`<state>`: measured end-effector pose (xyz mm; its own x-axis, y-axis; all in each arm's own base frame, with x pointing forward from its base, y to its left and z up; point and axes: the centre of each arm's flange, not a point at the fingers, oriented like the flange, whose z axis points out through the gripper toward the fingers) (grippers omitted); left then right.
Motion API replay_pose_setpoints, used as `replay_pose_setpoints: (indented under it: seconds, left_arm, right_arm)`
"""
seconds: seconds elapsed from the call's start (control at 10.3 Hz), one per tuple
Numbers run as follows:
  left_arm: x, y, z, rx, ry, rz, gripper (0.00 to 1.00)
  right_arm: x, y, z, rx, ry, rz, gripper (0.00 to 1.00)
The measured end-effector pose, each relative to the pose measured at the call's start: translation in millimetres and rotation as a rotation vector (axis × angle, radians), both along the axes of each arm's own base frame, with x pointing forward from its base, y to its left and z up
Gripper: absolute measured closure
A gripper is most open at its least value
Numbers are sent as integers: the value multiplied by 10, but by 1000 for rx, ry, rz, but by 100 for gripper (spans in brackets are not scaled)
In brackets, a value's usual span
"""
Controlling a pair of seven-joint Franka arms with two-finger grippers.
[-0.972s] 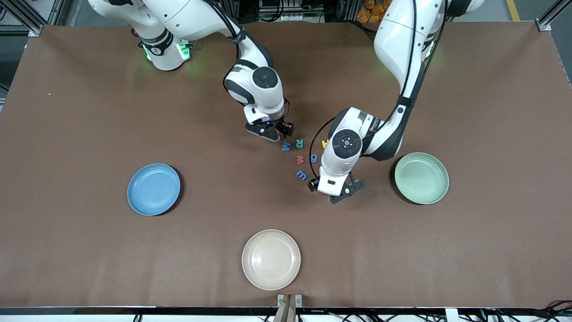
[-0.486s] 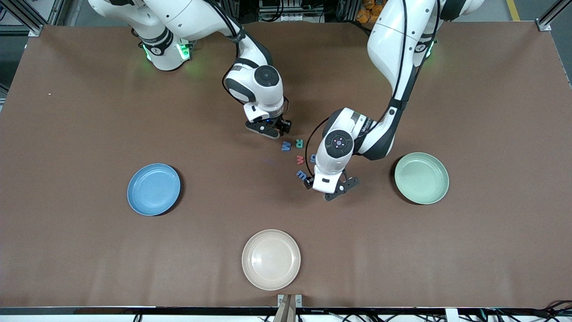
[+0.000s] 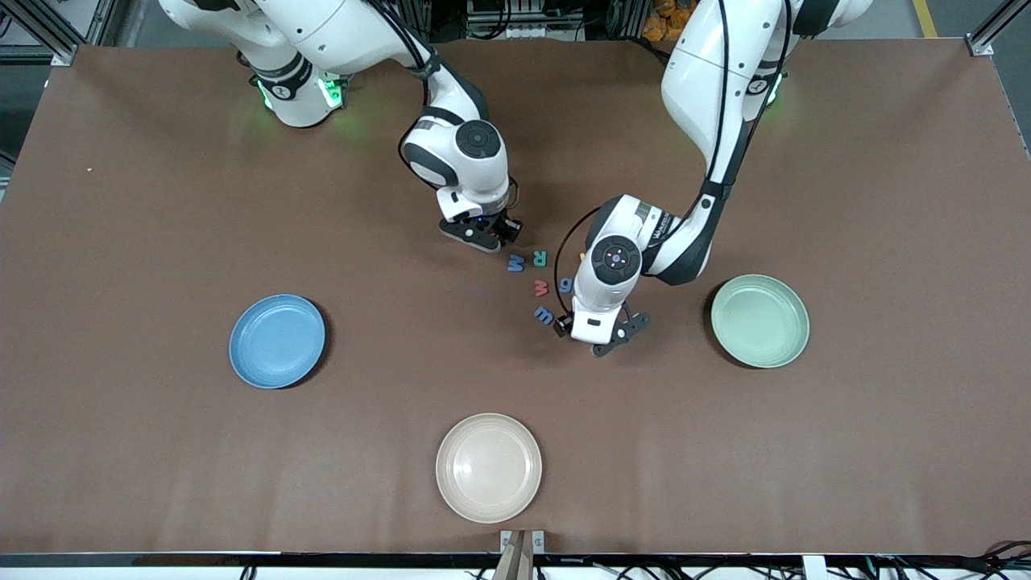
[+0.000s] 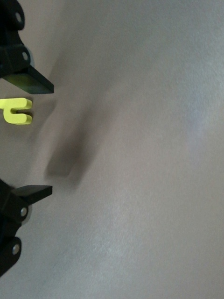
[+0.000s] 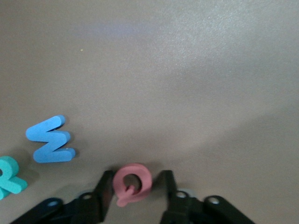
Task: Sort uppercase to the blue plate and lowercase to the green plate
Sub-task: 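Grasp the pink Q with the right gripper and lift it, then place the pink Q on the blue plate while the left gripper grasps yellow h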
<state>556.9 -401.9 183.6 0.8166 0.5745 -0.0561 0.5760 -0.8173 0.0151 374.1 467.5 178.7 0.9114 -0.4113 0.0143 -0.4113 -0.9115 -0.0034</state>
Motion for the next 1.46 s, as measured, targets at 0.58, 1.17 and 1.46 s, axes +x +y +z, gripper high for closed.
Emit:
replay_pose_setpoints:
  seconds: [0.58, 1.17, 1.46]
  left_arm:
    - [-110, -11, -4, 13, 18, 128, 15]
    - [-257, -32, 47, 15, 31, 120, 26]
    - [-345, -102, 29, 18, 37, 106, 36]
  right_arm:
    - [255, -162, 278, -61, -10, -7, 63]
    - [1666, -2299, 1539, -87, 61, 119, 63]
    - [2086, -3901, 1304, -104, 106, 135, 63]
